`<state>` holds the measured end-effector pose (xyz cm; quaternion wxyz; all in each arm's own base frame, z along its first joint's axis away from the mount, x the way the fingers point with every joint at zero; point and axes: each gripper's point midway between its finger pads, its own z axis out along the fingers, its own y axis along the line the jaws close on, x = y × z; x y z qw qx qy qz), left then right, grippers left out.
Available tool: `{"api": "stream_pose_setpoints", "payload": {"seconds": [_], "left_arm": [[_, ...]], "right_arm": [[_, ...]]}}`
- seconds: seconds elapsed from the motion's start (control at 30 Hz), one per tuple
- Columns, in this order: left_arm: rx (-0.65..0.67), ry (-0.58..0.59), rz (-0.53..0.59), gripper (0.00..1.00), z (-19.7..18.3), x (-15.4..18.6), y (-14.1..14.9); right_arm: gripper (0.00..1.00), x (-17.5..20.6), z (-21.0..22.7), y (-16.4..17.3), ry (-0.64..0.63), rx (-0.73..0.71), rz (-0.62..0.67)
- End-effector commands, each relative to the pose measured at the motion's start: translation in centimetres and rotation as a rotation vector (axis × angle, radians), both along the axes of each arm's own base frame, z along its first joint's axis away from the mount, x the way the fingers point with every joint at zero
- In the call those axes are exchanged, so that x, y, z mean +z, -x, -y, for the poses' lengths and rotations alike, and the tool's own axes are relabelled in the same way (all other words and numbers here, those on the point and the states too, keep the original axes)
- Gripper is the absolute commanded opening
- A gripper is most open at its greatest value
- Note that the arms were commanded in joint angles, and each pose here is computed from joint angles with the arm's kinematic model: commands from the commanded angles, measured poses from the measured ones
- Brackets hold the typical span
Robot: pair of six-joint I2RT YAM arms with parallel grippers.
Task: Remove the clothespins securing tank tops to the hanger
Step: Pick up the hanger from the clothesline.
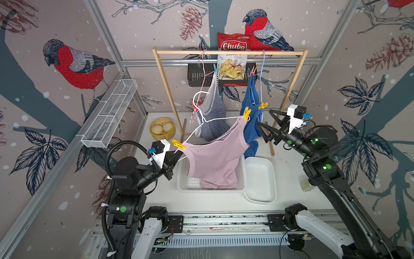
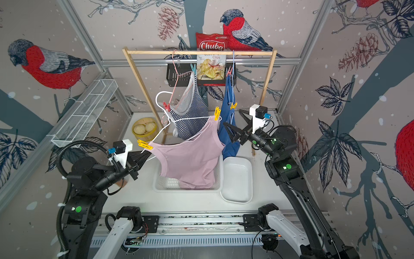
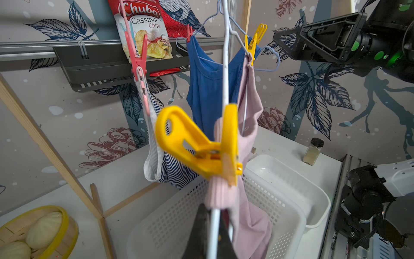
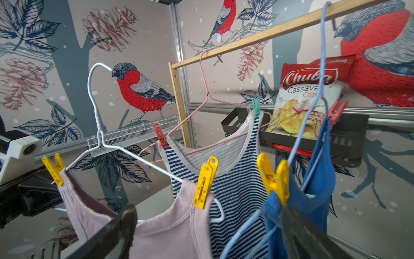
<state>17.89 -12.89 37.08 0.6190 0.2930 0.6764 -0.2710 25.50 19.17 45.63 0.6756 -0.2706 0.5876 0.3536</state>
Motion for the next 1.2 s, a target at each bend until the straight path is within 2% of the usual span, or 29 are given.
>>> {"api": "stream_pose_setpoints", "payload": {"seconds": [0.0, 0.2, 0.23, 0.43, 0.67, 0.83, 0.93, 1.17], "left_arm": [[-0.063, -0.024, 0.044, 0.0, 0.7, 0.6, 0.3], [-0.069, -0.088, -0.018, 0.0, 0.9, -0.4, -1.0], [-0.064, -0.098, 0.005, 0.0, 0.8, 0.3, -0.9], [-0.144, -0.152, 0.054, 0.0, 1.6, -0.5, -0.4], [-0.196, -0.203, 0.082, 0.0, 2.1, -1.0, -1.6], [-0.184, -0.24, 0.126, 0.0, 1.9, -0.2, -1.5], [-0.126, -0.286, 0.138, 0.0, 1.1, 0.1, -1.7], [-0.149, -0.289, 0.255, 0.0, 1.3, 2.9, 1.4]], "right_arm": [[0.99, 0.6, -1.3, 1.0, 0.044, 0.112, 0.071], [0.97, 0.2, -0.7, 0.2, 0.097, 0.12, 0.096], [0.97, 0.1, -0.5, 0.1, 0.101, 0.126, 0.093], [0.97, -0.7, 1.0, 0.2, 0.14, 0.208, 0.067], [0.96, -2.0, 1.4, 0.8, 0.197, 0.255, 0.057], [0.95, -2.1, 2.1, 1.6, 0.191, 0.287, 0.071], [0.94, -2.1, 2.1, 2.1, 0.193, 0.302, 0.078], [0.93, -1.3, 2.0, 4.5, 0.201, 0.338, 0.124]]}}
